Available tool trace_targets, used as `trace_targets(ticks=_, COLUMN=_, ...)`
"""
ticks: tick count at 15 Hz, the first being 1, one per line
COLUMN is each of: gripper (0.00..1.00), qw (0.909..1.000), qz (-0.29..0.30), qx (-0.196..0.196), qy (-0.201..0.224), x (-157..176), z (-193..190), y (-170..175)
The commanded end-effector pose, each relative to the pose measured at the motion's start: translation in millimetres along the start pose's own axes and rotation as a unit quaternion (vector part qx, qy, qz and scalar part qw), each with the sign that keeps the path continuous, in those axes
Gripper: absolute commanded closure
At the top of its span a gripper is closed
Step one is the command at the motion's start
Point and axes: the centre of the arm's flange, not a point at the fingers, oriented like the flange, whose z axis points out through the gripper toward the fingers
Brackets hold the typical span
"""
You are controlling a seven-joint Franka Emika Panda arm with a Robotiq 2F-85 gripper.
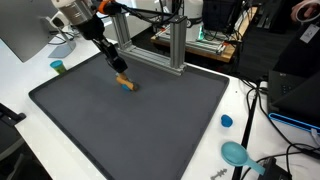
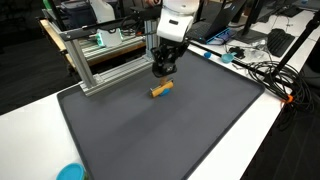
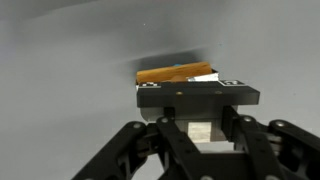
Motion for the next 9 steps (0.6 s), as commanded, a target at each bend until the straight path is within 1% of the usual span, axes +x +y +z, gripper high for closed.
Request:
trace_targets(ticks=1, gripper=0.78, qw=0.9972, qz=0.001, qx=0.006, qy=-0.074, x=2.8, z=58.2, y=5.4)
trace_targets(ticks=4, gripper=0.78, qw=0.9926, qz=0.005, qx=0.002, qy=-0.121, x=-2.4, z=80.7, y=7.8)
trace_targets(ticks=5, gripper=0.78, qw=0.992, qz=0.008, qx=0.004, qy=-0.126, x=-3.0, z=78.2, y=8.7)
trace_targets(ticks=6, gripper=0.78, qw=0.9929, qz=0.01, qx=0.007, qy=-0.118, x=-1.7, z=71.9, y=9.3)
trace_targets(ticks=9, gripper=0.78, qw=0.9967, qz=0.009, qx=0.021, qy=-0.077, x=-3.7, z=36.3, y=10.7)
